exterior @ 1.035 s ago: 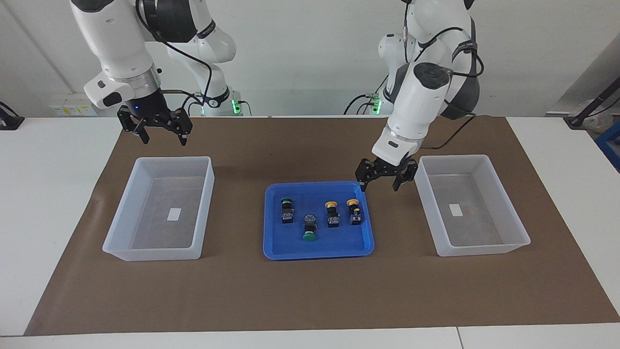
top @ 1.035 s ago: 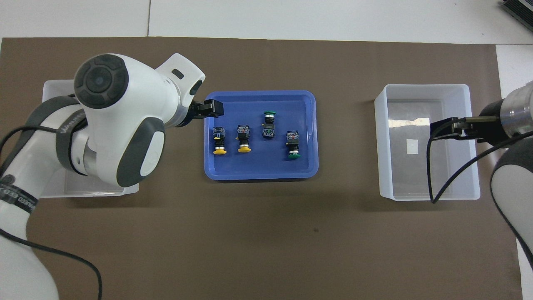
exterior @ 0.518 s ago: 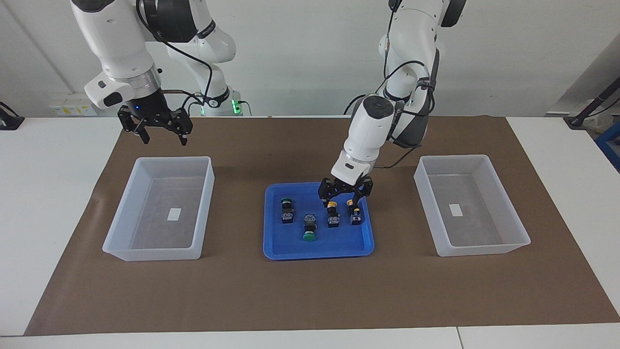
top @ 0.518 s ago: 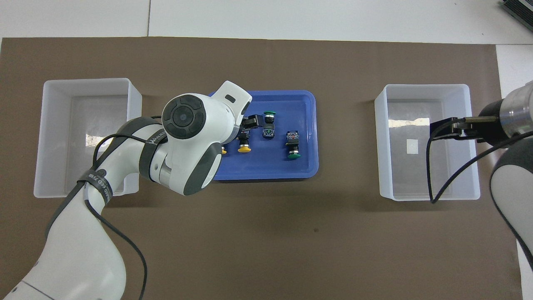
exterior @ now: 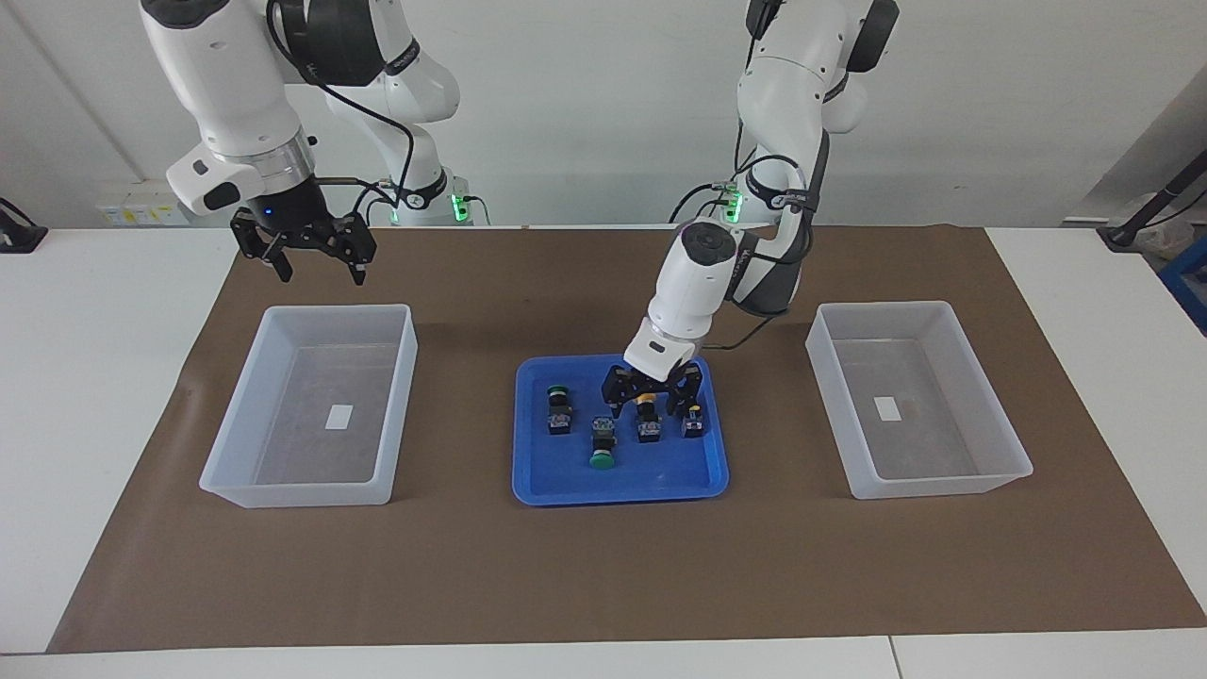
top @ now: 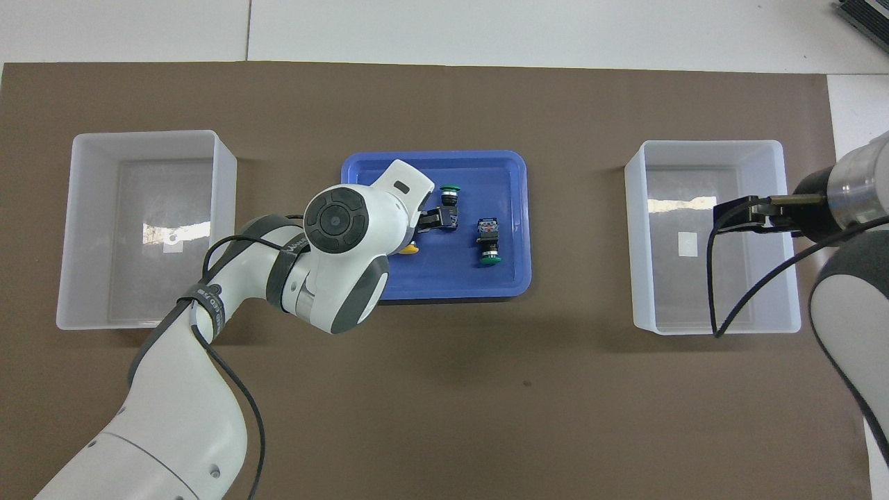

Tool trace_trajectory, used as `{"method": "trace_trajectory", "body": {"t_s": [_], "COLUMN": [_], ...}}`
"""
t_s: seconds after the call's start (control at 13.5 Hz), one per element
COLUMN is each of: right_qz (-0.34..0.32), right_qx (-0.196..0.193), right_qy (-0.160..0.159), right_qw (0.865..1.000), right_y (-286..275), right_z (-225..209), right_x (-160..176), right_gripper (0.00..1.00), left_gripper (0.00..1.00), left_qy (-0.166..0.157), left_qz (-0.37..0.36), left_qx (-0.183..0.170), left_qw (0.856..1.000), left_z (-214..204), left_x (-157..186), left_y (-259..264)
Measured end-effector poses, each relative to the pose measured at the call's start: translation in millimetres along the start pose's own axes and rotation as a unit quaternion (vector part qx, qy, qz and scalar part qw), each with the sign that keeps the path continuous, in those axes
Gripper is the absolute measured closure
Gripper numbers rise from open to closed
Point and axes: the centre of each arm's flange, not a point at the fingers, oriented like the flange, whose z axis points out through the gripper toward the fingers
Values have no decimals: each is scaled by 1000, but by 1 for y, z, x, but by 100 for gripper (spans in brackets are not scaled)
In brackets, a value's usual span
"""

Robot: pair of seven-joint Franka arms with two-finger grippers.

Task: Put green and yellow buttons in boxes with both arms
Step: 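Grasp a yellow button with the left gripper while the right gripper reaches in, then lift the yellow button with the left gripper while the right gripper grasps green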

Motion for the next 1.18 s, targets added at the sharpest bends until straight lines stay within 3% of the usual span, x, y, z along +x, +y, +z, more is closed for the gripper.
{"method": "trace_trajectory", "body": {"t_s": [0.44,0.59,0.67,0.74,0.89,1.18], "right_qz": [-26,-39,-45,-51,-60,-70], "right_qx": [5,8,10,12,16,30], "right_qy": [24,33,38,43,50,66], "right_qw": [999,999,998,998,997,995], "right_y": [-30,-44,-52,-59,-74,-123], "right_z": [27,41,48,55,68,109], "right_x": [2,2,2,4,9,19], "right_gripper": [0,0,0,0,0,0], "left_gripper": [12,32,32,41,67,68], "left_qy": [3,3,3,3,4,4], "left_qz": [0,0,0,0,0,0], "left_qx": [-1,-1,-1,-1,-1,-1], "left_qw": [1000,1000,1000,1000,1000,1000], "left_z": [12,15,15,15,15,15], "left_x": [-9,-11,-11,-11,-11,-11], "left_y": [-8,-10,-10,-10,-10,-10]}}
